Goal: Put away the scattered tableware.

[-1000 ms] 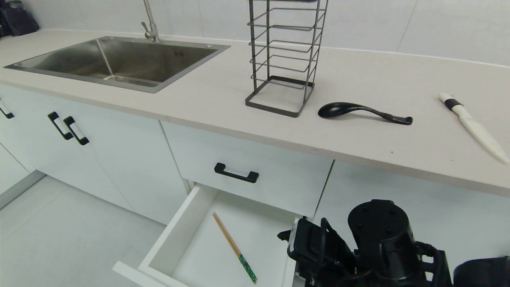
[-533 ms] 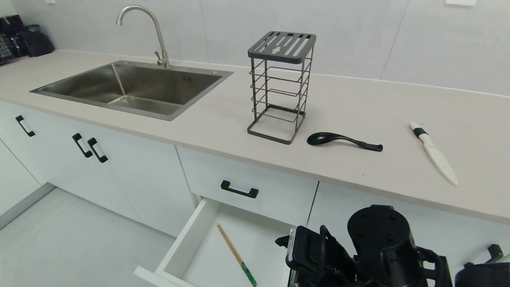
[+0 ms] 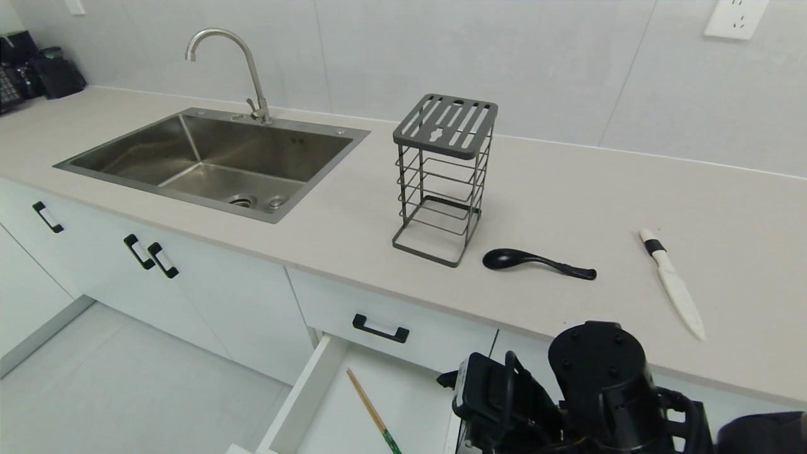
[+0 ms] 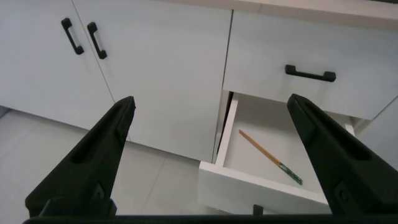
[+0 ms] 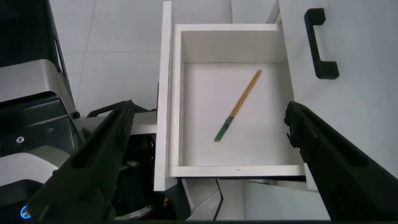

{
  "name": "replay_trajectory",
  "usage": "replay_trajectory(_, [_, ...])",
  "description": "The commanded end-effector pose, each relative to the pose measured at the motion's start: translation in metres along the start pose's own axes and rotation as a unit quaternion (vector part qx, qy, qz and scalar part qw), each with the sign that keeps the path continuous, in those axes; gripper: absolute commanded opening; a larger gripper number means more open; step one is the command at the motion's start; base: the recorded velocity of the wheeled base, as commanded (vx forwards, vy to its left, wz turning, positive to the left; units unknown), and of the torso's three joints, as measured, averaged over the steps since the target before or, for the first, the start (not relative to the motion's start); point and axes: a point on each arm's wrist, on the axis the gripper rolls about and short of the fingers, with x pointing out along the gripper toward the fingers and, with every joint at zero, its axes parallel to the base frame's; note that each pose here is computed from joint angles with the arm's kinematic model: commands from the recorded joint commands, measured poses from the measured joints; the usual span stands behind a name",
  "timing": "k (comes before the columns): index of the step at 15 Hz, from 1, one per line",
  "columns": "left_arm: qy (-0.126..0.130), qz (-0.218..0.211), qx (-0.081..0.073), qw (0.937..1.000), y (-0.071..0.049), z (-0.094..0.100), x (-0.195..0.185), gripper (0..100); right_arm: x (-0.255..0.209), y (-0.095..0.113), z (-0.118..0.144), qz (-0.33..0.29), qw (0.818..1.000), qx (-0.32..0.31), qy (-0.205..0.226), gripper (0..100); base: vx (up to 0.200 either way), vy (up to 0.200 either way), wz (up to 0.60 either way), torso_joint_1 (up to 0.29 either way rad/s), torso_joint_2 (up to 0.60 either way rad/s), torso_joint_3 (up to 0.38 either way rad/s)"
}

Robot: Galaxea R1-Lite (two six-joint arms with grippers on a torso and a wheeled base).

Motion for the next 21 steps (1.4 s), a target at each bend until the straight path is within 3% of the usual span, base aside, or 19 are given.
replay_trajectory(1, [0.001,0.000,0.000,1.0000,0.000,0.000,0.000,100,0.001,0.000,0.000,0.000,1.000,0.004,0.000,100,0.000,0.000,0.00,0.271,-0.52,-0.261])
replay_trajectory(7, [0.001,0.000,0.000,1.0000,0.000,0.000,0.000,100,0.005,0.000,0.013,0.006,1.000,0.023,-0.008,100,0.000,0.000,0.00,0.284,-0.55,-0.266])
replay_trajectory(13, [0.001,0.000,0.000,1.0000,0.000,0.000,0.000,100,0.006,-0.005,0.036,0.070,0.987,0.061,0.131,100,0.000,0.000,0.00,0.104,-0.20,-0.096])
replay_trajectory(15, [0.001,0.000,0.000,1.0000,0.000,0.000,0.000,100,0.005,-0.007,0.035,0.068,0.987,0.065,0.132,100,0.000,0.000,0.00,0.000,0.00,0.000])
replay_trajectory(17, [0.001,0.000,0.000,1.0000,0.000,0.000,0.000,100,0.003,-0.011,0.025,0.055,0.988,0.067,0.126,100,0.000,0.000,0.00,0.000,0.00,0.000])
replay_trajectory(19, [0.001,0.000,0.000,1.0000,0.000,0.000,0.000,100,-0.015,-0.024,0.006,-0.012,0.990,0.090,0.106,100,0.000,0.000,0.00,0.000,0.00,0.000])
replay_trajectory(21, [0.001,0.000,0.000,1.0000,0.000,0.000,0.000,100,-0.025,-0.024,-0.003,-0.070,0.982,0.120,0.125,100,0.000,0.000,0.00,0.000,0.00,0.000])
